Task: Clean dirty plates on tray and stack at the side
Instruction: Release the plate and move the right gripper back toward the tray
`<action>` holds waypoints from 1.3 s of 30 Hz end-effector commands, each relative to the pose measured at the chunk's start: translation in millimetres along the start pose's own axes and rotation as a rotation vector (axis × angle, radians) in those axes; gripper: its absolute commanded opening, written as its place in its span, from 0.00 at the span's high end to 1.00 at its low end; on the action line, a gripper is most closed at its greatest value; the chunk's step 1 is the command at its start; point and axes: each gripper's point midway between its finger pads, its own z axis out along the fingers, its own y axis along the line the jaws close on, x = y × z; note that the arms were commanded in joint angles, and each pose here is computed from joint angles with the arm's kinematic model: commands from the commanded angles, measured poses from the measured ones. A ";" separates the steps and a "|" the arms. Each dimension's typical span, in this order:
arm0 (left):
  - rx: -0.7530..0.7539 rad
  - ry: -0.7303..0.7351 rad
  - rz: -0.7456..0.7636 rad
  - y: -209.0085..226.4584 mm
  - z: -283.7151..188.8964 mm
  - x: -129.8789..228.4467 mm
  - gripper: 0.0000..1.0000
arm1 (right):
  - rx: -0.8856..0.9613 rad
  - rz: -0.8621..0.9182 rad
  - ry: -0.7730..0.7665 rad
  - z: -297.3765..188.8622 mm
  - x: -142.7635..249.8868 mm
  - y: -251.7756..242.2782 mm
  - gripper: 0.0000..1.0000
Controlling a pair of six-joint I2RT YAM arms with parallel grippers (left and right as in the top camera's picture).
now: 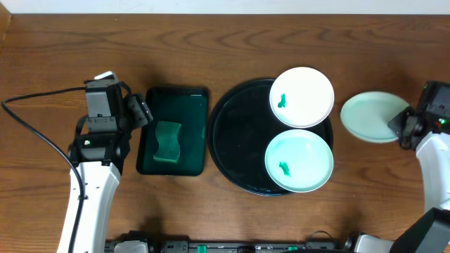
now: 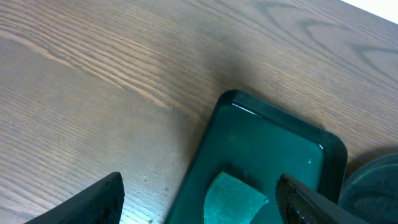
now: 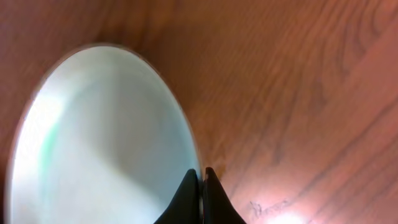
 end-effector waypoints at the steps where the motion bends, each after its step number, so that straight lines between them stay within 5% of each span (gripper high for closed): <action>1: -0.011 -0.016 -0.013 1.7 -1.8 -7.0 0.22 | 0.017 0.032 0.001 12.7 14.4 -8.6 0.99; 24: -0.011 -0.015 -0.013 1.6 -1.8 -6.9 0.22 | -0.122 0.038 0.031 41.8 53.1 4.6 0.94; 26: -0.011 -0.015 -0.013 1.6 -1.8 -7.0 0.22 | -0.117 0.036 0.040 41.9 55.2 3.3 0.85; 30: -0.011 -0.015 -0.013 1.6 -1.8 -7.0 0.22 | -0.115 -0.059 0.057 40.9 59.8 1.8 0.47; 39: -0.011 -0.015 -0.013 1.6 -1.8 -7.0 0.22 | -0.290 -0.184 0.187 -22.9 57.7 35.7 0.33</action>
